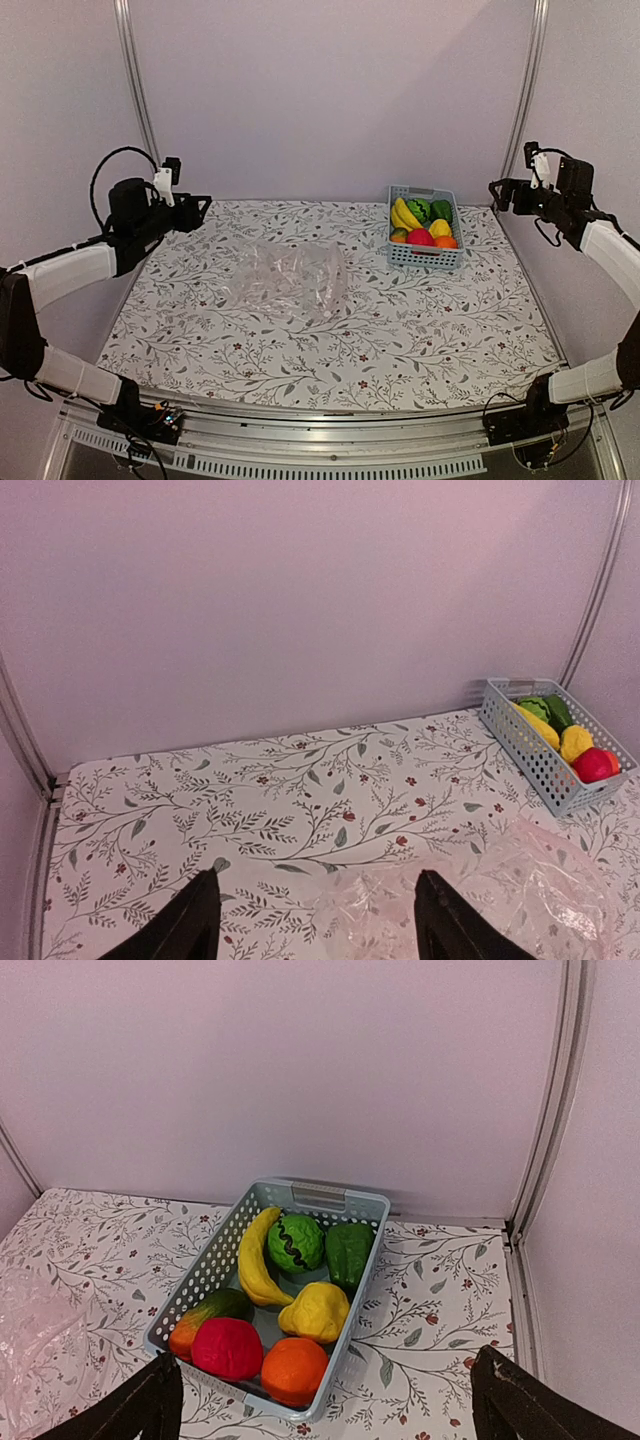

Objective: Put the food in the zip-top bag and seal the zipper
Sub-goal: Move the bin to the corner of the board.

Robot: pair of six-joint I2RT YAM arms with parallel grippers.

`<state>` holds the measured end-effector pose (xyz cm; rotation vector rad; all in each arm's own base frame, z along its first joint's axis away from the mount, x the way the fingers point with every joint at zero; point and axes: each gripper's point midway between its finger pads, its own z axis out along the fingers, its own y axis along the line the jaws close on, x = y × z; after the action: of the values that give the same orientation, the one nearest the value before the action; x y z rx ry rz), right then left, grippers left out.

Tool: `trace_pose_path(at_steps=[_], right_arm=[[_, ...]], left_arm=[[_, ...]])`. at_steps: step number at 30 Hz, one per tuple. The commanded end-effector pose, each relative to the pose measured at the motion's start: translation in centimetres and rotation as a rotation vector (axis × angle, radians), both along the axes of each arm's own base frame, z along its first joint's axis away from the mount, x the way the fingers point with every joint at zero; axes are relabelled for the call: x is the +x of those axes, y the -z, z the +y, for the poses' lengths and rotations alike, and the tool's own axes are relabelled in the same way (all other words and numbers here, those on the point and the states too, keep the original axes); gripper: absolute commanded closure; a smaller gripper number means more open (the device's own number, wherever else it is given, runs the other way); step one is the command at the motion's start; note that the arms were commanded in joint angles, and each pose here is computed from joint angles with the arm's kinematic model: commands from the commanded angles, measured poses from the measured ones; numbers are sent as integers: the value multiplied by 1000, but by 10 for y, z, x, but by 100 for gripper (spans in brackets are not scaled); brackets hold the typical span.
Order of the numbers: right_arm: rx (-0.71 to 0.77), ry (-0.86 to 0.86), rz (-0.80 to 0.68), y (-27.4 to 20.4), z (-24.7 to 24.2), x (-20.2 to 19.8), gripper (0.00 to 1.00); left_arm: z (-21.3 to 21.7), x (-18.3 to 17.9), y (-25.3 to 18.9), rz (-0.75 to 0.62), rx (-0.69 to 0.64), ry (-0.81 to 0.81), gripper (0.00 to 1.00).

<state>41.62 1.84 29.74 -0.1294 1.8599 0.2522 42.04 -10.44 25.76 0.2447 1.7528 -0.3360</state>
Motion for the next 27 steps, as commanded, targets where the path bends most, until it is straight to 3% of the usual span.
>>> trace_pose_path(at_steps=[1, 10, 14, 22, 27], right_arm=[[-1, -12, -19, -3, 2, -4, 1], [-18, -34, -15, 3, 4, -6, 1], [-140, -245, -3, 26, 31, -20, 1], [-270, -439, 269, 95, 57, -5, 33], [-312, -594, 388, 131, 94, -9, 43]], left_arm=[[-9, 1, -1, 6, 13, 31, 34], [-12, 1, 1, 11, 24, 42, 34], [-21, 1, 7, 28, 43, 69, 38], [-56, -6, 26, 82, 94, 173, 40], [-68, -8, 34, 107, 103, 207, 40]])
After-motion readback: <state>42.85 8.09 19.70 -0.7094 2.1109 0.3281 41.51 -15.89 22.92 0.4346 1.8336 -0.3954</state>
